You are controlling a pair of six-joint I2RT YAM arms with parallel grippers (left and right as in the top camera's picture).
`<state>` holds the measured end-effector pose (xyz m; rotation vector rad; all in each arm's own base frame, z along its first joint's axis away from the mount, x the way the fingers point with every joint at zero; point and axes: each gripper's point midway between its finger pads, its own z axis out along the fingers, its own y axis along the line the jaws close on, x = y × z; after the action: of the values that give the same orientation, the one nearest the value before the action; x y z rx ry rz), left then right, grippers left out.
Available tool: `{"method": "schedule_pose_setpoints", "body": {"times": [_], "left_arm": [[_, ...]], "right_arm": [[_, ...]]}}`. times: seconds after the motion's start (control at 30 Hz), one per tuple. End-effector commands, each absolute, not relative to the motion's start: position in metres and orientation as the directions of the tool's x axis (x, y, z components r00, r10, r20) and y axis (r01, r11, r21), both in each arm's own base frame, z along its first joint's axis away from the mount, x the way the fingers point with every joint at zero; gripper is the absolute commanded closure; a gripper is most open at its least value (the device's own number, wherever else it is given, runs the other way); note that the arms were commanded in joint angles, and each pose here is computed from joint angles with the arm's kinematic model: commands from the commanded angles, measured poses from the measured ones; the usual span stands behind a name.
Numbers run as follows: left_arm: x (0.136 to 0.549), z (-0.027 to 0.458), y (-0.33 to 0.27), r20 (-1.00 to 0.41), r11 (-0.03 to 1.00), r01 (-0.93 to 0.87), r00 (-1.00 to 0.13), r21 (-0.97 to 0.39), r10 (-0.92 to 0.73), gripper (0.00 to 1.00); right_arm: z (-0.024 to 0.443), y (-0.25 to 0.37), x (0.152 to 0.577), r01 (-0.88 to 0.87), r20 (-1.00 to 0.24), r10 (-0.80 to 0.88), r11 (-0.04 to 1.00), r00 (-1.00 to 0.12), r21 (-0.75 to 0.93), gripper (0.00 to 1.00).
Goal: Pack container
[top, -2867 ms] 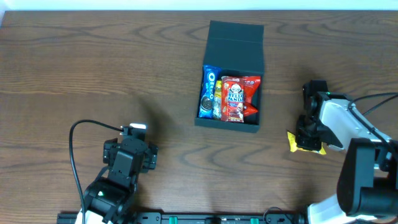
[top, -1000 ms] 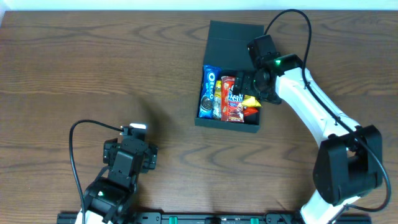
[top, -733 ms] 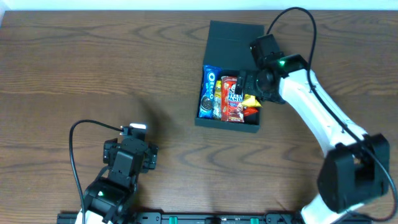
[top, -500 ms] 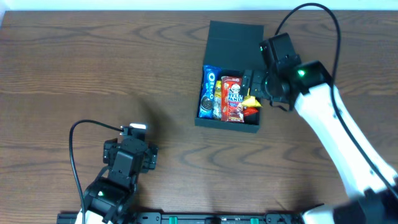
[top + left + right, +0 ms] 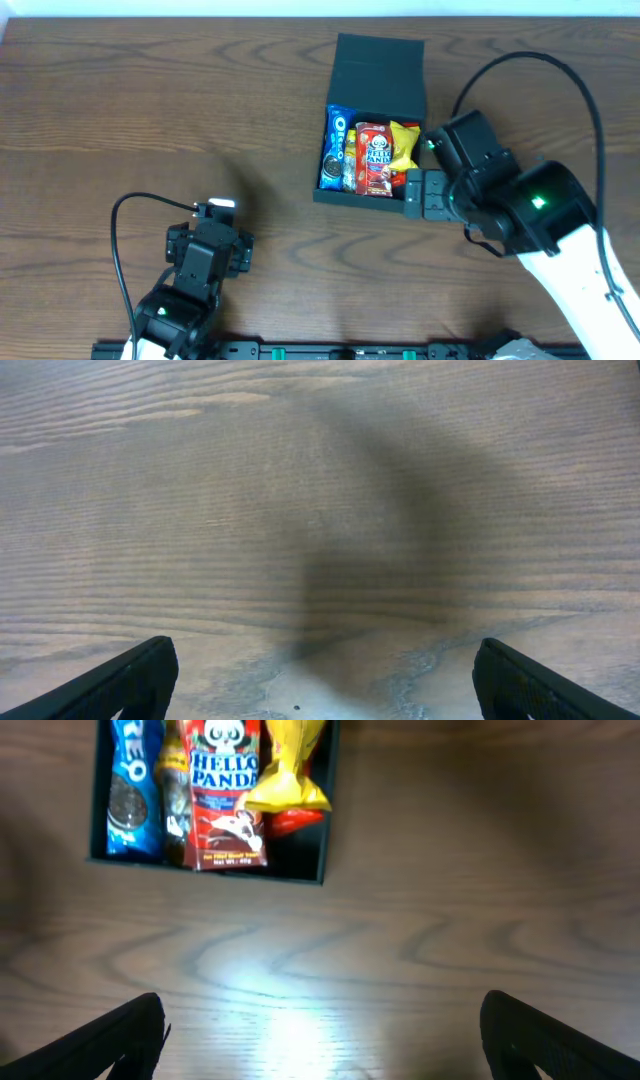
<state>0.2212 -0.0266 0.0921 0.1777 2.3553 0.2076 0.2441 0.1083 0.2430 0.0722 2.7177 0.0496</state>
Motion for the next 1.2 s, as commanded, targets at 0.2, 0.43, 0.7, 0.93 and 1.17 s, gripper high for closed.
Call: {"method": "schedule_pose_setpoints", "body": {"times": [0.2,0.43,0.7,0.93,1.17], "left_arm": [[0.222,0.094,-0.023,-0.686,0.976,0.047,-0.705,0.211,0.182,0.05],[0.225,0.095,-0.036,-0.699,0.984,0.092,-0.693,0.154,0.174,0.05],[0.219,0.097,-0.082,-0.706,0.963,0.266,-0.69,-0.044,0.159,0.05],[0.261,0.189,-0.098,-0.803,0.967,0.237,-0.593,-0.097,0.065,0.05],[0.339,0.227,-0.13,-0.647,0.972,0.225,-0.751,-0.066,0.13,0.05]], "right_arm": [[0.214,0.102,0.243,0.059,-0.392,0.05,0.998,-0.918,-0.009,0.01],[0.206,0.097,0.237,0.061,-0.364,0.044,0.998,-0.93,-0.035,0.01],[0.206,0.078,0.244,0.138,-0.371,0.111,0.989,-0.922,-0.047,0.01],[0.206,0.071,0.246,0.163,-0.373,0.133,0.985,-0.918,-0.051,0.01],[0.206,0.069,0.246,0.166,-0.375,0.133,0.984,-0.917,-0.057,0.01]]}}
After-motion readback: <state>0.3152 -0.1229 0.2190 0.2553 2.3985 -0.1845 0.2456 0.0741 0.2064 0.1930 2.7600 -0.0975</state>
